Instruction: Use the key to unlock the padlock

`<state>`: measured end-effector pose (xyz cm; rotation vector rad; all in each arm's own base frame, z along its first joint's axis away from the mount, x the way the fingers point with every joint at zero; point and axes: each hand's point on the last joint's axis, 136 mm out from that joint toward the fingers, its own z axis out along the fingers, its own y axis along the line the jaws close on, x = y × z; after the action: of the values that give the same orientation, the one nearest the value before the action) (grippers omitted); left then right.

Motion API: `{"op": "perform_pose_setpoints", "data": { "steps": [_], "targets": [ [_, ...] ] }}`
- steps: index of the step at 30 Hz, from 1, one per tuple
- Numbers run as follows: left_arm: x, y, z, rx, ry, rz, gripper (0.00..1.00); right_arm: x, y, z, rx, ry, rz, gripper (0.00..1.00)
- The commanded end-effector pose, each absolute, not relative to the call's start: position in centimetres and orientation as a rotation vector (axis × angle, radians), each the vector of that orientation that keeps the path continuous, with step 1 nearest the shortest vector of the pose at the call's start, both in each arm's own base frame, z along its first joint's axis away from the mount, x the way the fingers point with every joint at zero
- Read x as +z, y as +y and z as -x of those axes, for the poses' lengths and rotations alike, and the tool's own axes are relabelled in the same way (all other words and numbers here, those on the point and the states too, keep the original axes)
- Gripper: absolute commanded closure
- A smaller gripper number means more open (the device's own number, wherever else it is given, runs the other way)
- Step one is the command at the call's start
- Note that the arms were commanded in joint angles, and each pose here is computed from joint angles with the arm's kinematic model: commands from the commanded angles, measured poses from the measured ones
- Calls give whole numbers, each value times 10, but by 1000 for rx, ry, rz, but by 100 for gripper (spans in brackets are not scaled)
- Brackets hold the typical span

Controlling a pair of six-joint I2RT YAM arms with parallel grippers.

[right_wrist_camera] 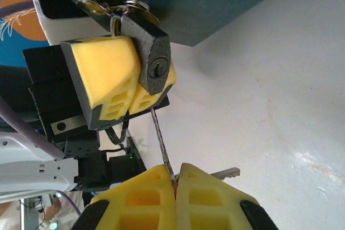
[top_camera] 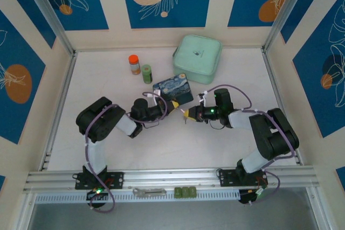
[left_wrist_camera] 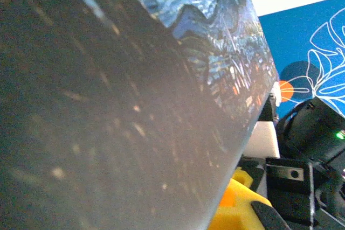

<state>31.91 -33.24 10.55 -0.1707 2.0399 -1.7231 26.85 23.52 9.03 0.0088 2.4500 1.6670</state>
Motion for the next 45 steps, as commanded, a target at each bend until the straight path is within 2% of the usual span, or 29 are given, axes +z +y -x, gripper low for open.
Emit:
{"op": "perform_pose_setpoints", "data": {
  "steps": [1,29,45],
  "targets": [
    [144,-339,-319,-1827,1910,71,100,99,241,-266,1755,2419,47,100],
    [152,-343,-314,-1868,1908,28,100,109,238,-286,1785,2332,62,100],
    [150,-345,-316,-1867,1909,23,100,112,244,-270,1818,2351,107,100]
  ]
}}
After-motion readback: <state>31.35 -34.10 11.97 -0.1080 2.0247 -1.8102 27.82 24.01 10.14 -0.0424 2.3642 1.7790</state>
